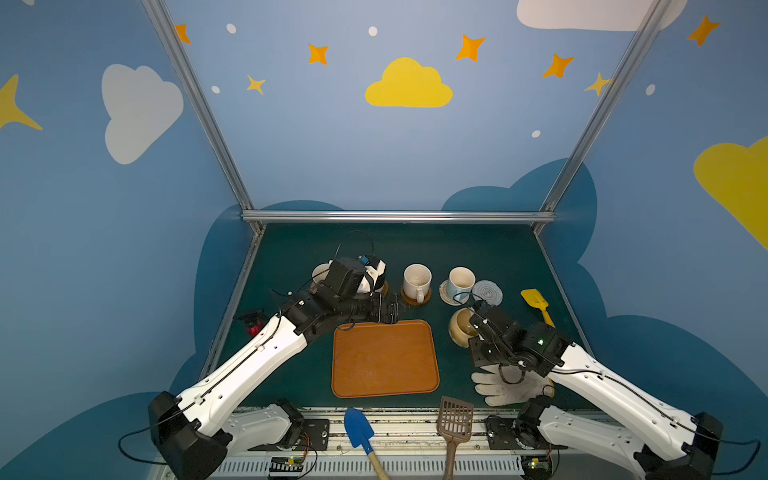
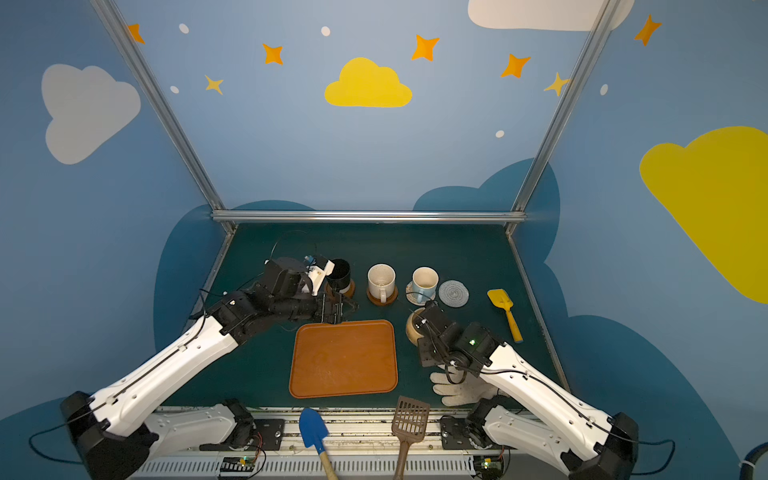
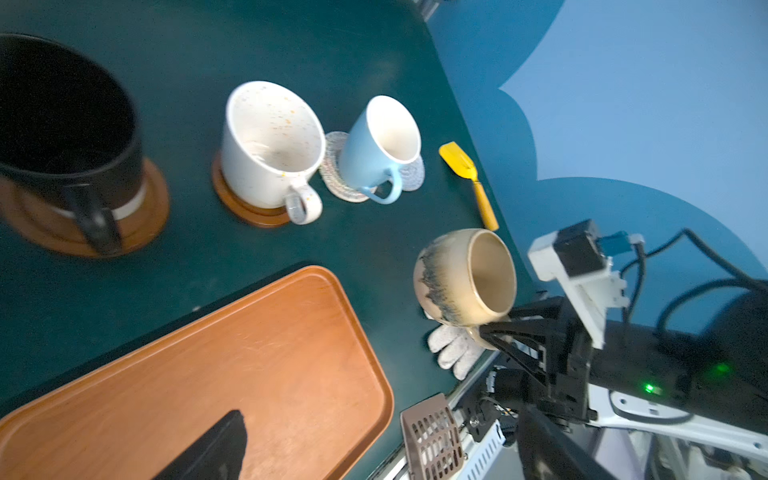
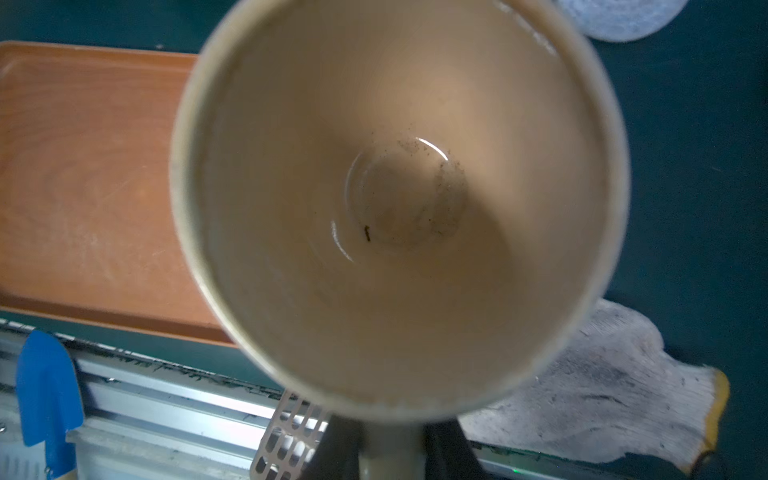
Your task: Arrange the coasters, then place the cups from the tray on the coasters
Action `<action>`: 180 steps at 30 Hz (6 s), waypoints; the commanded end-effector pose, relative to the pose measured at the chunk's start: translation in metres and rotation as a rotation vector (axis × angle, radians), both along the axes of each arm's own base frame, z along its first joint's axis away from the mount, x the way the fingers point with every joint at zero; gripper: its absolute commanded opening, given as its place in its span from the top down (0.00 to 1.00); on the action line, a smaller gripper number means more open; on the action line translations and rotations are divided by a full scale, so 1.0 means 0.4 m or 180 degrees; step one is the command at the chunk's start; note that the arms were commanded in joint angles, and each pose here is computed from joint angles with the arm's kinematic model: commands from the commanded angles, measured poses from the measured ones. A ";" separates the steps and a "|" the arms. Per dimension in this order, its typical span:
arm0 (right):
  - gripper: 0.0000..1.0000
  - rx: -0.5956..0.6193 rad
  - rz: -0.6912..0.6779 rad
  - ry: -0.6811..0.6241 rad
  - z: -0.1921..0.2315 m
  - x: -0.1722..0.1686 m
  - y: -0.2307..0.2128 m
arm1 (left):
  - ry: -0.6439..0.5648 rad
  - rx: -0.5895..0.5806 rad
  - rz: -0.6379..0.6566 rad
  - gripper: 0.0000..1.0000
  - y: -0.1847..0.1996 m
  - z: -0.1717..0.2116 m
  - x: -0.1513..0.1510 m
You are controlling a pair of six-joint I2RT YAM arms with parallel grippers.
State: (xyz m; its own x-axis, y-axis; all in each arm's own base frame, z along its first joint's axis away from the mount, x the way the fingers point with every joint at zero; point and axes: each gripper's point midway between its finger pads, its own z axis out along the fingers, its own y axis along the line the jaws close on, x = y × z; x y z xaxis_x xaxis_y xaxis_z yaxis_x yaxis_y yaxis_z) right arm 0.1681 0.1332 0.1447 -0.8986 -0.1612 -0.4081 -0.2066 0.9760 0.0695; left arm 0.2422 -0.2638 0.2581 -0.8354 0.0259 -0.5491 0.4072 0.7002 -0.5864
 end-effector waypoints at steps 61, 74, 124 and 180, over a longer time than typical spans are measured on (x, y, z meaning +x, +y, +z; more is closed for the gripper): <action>1.00 -0.0122 -0.0920 0.0338 -0.147 0.506 -0.209 | 0.0171 -0.0145 0.0341 0.00 -0.067 -0.057 0.026; 0.56 -0.0058 -0.1068 0.0387 -0.153 0.478 -0.216 | 0.0112 -0.0083 0.0422 0.00 -0.037 -0.045 0.026; 0.11 0.0121 -0.1445 -0.2557 0.046 0.400 -0.381 | -0.2210 0.1959 0.2089 0.00 0.599 -0.240 0.293; 0.10 -0.0083 -0.0883 -0.2520 -0.132 0.563 -0.329 | -0.1704 0.1620 0.2077 0.00 0.666 -0.444 0.382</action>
